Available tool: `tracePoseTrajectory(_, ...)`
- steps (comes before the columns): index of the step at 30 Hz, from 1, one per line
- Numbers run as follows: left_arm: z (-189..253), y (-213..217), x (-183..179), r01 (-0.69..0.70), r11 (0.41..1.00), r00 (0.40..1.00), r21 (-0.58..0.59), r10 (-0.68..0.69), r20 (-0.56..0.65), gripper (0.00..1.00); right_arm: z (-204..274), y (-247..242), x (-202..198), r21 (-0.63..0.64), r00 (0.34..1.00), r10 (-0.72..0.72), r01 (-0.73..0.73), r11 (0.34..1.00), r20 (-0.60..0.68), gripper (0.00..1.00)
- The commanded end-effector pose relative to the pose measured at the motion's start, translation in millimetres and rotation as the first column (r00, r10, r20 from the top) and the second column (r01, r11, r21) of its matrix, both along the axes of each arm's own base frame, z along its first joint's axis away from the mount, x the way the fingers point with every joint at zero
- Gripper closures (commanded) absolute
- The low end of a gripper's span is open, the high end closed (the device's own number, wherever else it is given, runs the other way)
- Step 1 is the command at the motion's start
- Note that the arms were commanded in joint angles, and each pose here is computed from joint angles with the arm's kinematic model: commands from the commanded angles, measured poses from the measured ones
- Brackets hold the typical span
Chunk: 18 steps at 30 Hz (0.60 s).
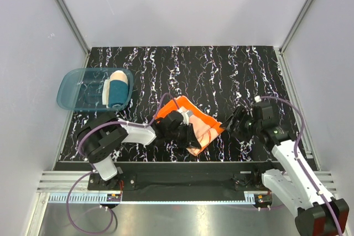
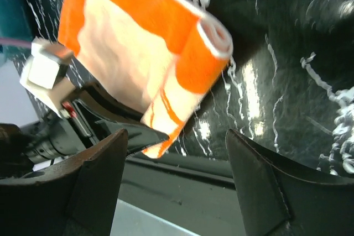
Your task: Roll the towels
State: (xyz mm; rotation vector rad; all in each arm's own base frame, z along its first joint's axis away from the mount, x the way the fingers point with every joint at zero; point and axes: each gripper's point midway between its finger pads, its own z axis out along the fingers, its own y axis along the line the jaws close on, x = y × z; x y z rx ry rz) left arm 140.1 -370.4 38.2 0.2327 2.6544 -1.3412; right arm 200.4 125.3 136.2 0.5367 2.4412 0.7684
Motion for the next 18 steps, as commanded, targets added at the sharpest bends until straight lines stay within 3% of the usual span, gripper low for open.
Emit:
tracePoseTrajectory(1,16.0,-12.9,-5.4,0.011,0.995,0.996,-0.101,-0.02,-0.083,0.95,-15.2,19.1,-12.5,0.097,0.999,0.032,-0.027,0.995,-0.045,0.2)
tracePoseTrajectory(13,9.1,-10.4,-5.9,-0.007,0.994,0.989,-0.111,-0.009,-0.149,0.95,-59.9,59.8,-0.7,0.136,0.994,0.084,-0.075,0.988,-0.066,0.18)
tracePoseTrajectory(18,8.4,-10.3,-8.3,-0.014,0.991,0.986,-0.134,-0.009,-0.169,0.95,-78.1,63.9,10.8,0.117,0.994,0.072,-0.062,0.991,-0.083,0.28)
